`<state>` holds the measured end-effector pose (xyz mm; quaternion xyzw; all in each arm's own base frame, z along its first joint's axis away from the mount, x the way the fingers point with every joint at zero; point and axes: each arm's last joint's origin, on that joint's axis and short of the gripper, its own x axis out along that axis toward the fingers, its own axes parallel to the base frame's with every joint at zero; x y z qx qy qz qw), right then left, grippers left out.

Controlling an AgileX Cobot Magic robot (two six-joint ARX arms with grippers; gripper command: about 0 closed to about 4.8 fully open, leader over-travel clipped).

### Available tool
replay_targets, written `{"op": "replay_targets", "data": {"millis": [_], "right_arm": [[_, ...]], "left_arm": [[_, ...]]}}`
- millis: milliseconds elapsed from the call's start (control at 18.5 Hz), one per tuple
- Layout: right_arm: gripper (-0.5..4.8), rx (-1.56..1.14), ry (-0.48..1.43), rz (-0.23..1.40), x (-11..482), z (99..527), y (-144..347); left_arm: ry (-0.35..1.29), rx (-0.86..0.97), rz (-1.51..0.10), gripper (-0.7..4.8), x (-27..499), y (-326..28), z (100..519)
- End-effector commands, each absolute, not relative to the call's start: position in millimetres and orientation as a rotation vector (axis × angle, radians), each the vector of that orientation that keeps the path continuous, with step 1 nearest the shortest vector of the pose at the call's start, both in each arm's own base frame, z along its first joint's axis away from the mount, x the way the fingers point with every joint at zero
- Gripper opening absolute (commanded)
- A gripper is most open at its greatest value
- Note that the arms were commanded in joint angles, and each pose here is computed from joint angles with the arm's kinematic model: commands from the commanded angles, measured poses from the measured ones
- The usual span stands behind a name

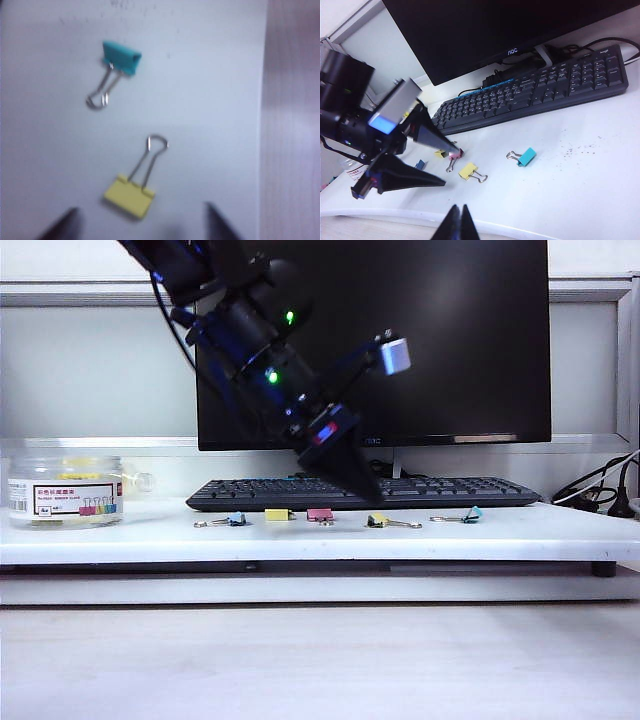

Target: Pick up the clips with the largest number of clips of the same color on the table and place them in a round transparent plastic box.

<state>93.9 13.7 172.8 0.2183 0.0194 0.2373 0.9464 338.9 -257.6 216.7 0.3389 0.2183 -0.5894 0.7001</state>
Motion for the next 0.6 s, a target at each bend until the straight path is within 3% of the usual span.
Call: {"op": "replay_targets", "data": {"millis": [54, 596], "right_arm": [[-0.01, 0.441, 0.024, 0.490, 94, 174, 14], [-0.01, 0.441, 0.024, 0.489, 94, 174, 14]], "left_arm": [[0.478, 0.772, -1.327, 3.27, 341, -259, 212], [0.435, 0.821, -1.340, 3.27, 347, -263, 199]]}}
